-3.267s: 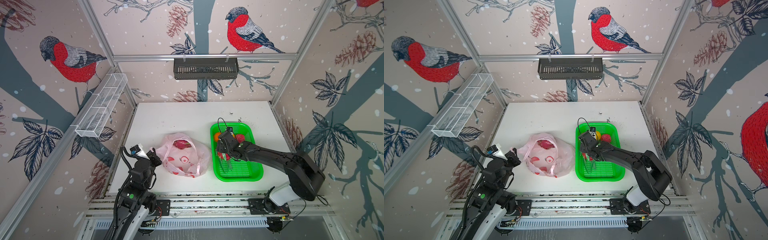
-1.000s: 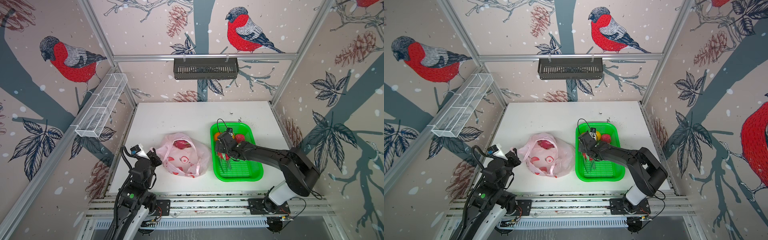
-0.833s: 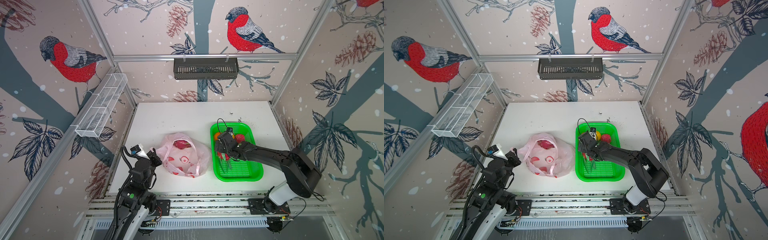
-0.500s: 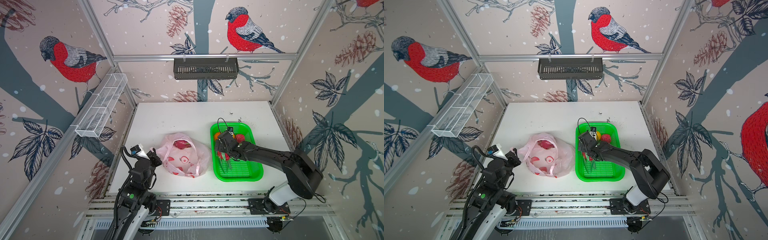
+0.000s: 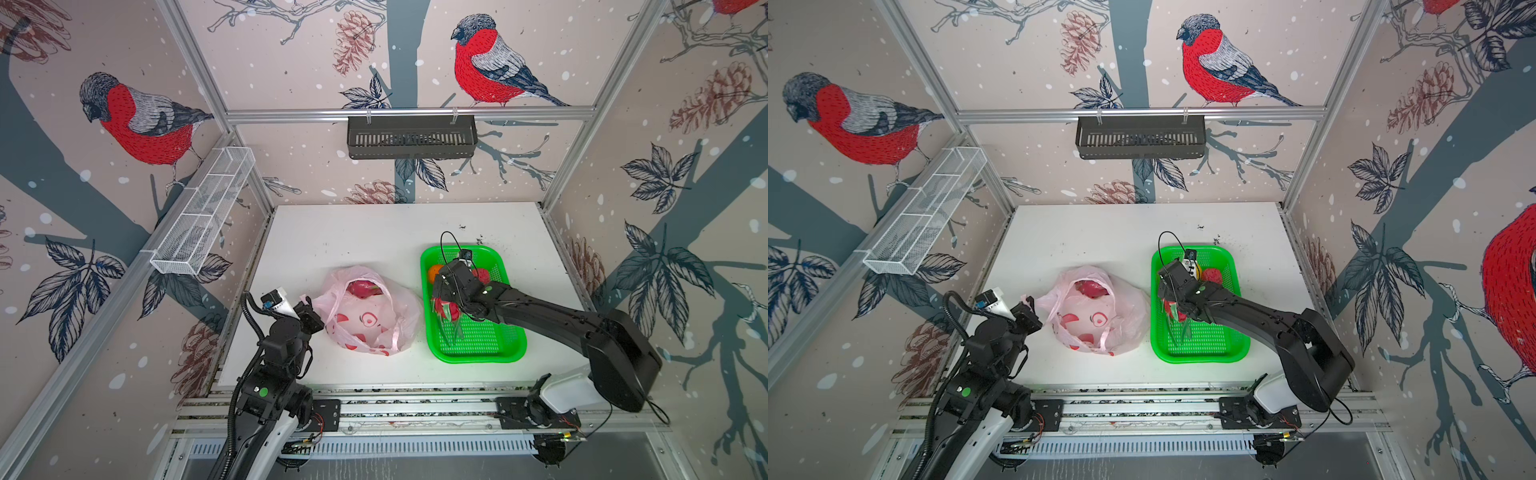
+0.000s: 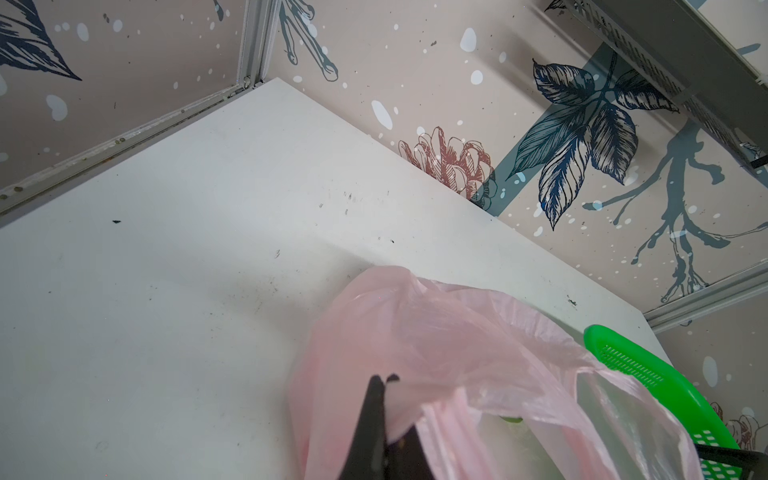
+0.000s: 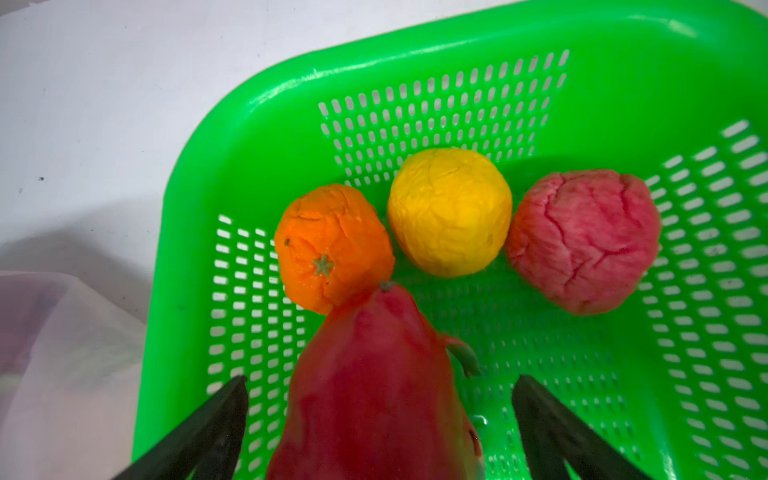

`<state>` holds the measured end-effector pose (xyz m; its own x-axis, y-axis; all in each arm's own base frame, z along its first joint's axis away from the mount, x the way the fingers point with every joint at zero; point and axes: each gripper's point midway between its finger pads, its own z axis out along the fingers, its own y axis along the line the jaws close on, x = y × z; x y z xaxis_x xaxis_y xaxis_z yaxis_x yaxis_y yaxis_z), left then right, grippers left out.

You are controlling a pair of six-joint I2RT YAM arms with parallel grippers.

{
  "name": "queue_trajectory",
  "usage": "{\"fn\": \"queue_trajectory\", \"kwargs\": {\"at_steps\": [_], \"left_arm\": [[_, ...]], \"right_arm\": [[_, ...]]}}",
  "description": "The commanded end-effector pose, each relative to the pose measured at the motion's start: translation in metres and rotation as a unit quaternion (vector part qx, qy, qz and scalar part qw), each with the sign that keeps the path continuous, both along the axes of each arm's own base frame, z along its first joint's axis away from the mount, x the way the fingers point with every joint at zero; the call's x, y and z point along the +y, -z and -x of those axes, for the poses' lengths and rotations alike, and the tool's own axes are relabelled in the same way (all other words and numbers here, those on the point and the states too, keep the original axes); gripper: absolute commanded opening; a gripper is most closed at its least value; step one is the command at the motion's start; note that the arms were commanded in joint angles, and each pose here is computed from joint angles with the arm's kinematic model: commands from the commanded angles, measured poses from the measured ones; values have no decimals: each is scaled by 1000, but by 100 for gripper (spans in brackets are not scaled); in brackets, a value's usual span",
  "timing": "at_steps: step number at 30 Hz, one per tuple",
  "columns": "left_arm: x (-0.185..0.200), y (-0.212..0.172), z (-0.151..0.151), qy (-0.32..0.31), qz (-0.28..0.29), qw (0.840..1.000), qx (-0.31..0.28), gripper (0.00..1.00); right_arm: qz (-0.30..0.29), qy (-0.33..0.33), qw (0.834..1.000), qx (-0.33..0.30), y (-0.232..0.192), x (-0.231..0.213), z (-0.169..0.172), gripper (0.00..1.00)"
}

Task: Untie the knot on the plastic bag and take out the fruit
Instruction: 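Open the right gripper to release the dragon fruit in the basket, then raise the right gripper and move it back over the pink bag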

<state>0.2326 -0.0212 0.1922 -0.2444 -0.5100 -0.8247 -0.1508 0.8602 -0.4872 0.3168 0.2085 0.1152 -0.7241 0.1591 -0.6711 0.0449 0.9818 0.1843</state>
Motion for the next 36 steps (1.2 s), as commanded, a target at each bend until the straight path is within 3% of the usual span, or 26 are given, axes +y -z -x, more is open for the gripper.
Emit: {"fn": "queue_trajectory", "kwargs": {"at_steps": [1,7,13,18,28,33,36], "left_arm": [[-2,-10,-1,4,4,1000,-15,0],[-5,-18,-3,11,5,1000,-20,0],[-8,-23,-6,18,5,1000,-24,0],[-9,-29,-7,21,5,999,-30,0],[-14,-36,-8,34,10,999,-38,0],[-16,-34,-8,39,11,998,-37,0],[-16,-33,-8,41,12,998,-38,0]], "right_arm": [[13,7,1000,-13,-13,-6,-1,100],[6,-17,999,-48,-48,2,-4,100],[12,-68,990,-120,-109,31,-3,95],[13,-143,974,-177,-157,79,8,88],[30,-276,934,-226,-197,190,48,75],[33,-329,904,-270,-227,235,80,63],[38,-356,895,-267,-227,256,88,47]]}}
